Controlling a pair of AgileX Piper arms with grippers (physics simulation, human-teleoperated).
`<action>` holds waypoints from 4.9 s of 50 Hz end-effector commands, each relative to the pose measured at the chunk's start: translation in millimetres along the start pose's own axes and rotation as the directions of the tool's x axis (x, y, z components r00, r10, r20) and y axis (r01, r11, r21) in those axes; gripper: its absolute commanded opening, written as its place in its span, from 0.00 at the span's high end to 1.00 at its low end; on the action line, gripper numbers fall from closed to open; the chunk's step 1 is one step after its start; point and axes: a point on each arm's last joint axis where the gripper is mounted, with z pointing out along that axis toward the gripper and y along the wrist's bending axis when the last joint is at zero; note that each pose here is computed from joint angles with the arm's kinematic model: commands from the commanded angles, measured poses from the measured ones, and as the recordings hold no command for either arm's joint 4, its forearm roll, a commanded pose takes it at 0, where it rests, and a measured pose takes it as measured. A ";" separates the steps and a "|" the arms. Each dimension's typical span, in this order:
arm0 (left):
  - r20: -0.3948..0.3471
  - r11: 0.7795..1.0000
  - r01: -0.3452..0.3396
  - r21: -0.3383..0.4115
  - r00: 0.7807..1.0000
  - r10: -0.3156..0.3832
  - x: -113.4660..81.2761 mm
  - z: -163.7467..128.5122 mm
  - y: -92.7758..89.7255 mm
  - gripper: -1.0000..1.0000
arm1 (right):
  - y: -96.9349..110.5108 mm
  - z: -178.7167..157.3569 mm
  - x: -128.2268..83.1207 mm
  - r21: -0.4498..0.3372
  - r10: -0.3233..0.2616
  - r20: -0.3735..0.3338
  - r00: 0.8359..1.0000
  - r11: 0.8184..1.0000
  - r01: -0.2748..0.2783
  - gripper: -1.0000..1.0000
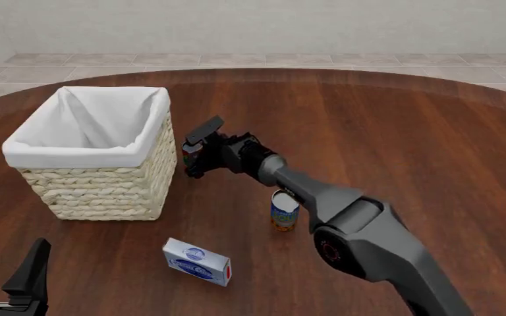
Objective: Pick up the tomato sauce, and put it in the basket.
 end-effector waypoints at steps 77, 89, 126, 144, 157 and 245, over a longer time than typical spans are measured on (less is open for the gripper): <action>0.000 1.000 0.000 0.000 1.000 0.000 0.0 0.0 0.0 0.00 | 3.9 12.5 -2.3 0.001 -0.009 0.037 0.999 1.000 0.009 1.00; 0.000 1.000 0.000 0.000 1.000 0.000 0.0 0.0 0.0 0.00 | 1.0 4.1 -2.1 0.006 -0.001 0.047 0.999 1.000 0.001 1.00; 0.000 1.000 0.000 0.000 1.000 0.000 0.0 0.0 0.0 0.00 | -12.1 -59.5 -6.8 0.034 0.021 0.117 0.993 0.999 -0.026 1.00; 0.000 1.000 0.000 0.000 1.000 0.000 0.0 0.0 0.0 0.00 | 4.3 -110.0 -19.8 0.018 -0.010 0.179 0.984 1.000 0.007 1.00; 0.000 1.000 0.000 0.000 1.000 0.000 0.0 0.0 0.0 0.00 | 4.5 -142.4 -29.3 0.026 -0.035 0.217 0.976 0.999 0.030 1.00; 0.000 1.000 0.000 0.000 1.000 0.000 0.0 0.0 0.0 0.00 | 59.4 -333.8 -95.0 -0.012 -0.187 0.478 0.858 0.975 0.220 1.00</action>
